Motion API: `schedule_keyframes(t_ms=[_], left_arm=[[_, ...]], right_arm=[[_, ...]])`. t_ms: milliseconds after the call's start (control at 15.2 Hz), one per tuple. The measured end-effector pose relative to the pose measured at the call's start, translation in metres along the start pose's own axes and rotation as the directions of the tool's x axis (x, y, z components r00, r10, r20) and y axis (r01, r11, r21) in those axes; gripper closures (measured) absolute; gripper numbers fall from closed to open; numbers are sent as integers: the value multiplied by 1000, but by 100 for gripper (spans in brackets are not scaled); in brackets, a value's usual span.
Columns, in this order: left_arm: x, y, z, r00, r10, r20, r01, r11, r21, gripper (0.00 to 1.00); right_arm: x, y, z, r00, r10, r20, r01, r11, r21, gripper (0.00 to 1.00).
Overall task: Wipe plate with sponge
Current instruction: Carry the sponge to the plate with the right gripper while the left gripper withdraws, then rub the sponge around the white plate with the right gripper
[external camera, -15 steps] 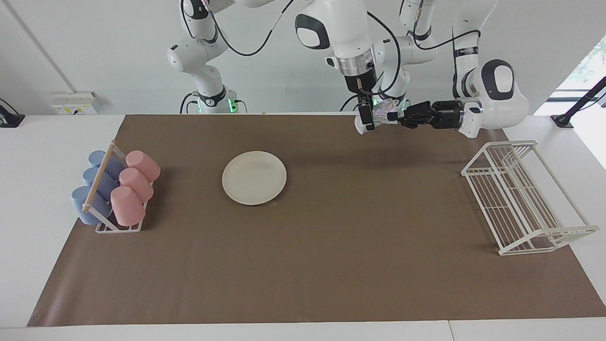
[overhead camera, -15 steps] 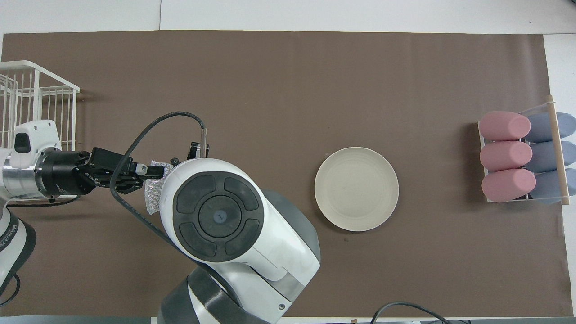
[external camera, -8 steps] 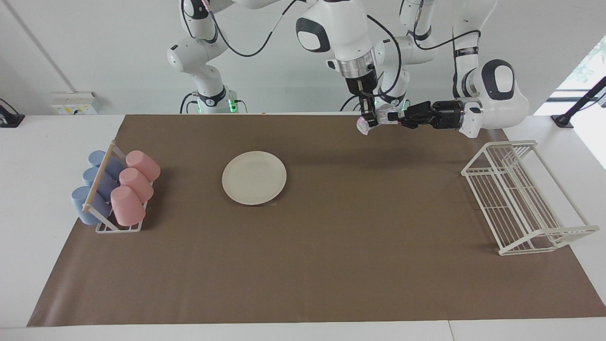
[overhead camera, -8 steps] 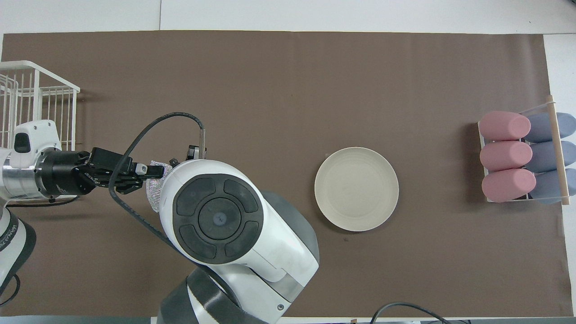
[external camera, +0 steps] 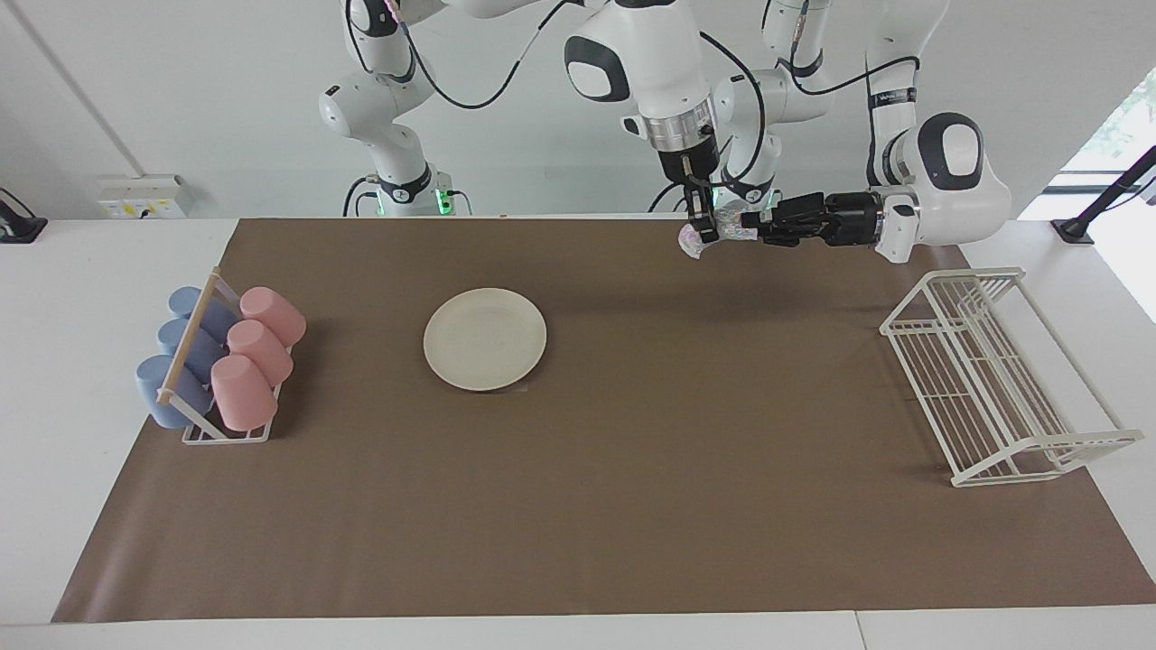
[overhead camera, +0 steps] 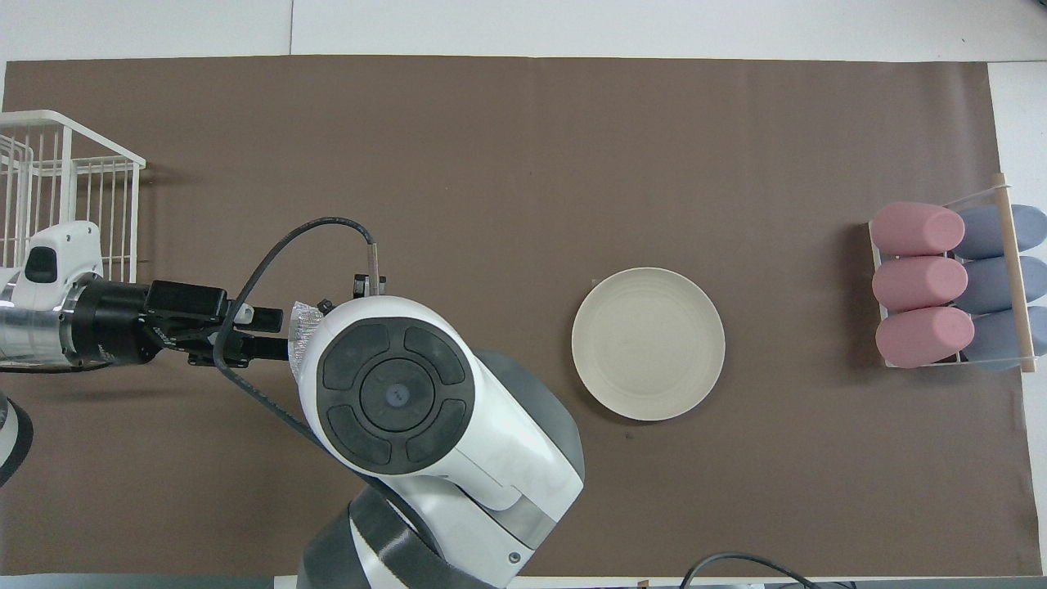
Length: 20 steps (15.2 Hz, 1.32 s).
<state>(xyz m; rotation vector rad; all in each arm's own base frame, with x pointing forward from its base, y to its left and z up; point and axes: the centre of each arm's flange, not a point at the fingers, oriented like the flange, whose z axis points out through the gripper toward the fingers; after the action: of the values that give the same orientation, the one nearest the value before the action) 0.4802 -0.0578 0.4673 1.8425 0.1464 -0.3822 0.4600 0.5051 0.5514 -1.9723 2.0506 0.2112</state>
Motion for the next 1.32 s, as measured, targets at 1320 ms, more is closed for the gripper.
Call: schedule_keyframes(t_ms=[1320], left_arm=[[11,2,-93,968,131,-215,49,740,671,0]], right_arm=[[358,-49,81,827,-556,-78,520,811,-268,90]])
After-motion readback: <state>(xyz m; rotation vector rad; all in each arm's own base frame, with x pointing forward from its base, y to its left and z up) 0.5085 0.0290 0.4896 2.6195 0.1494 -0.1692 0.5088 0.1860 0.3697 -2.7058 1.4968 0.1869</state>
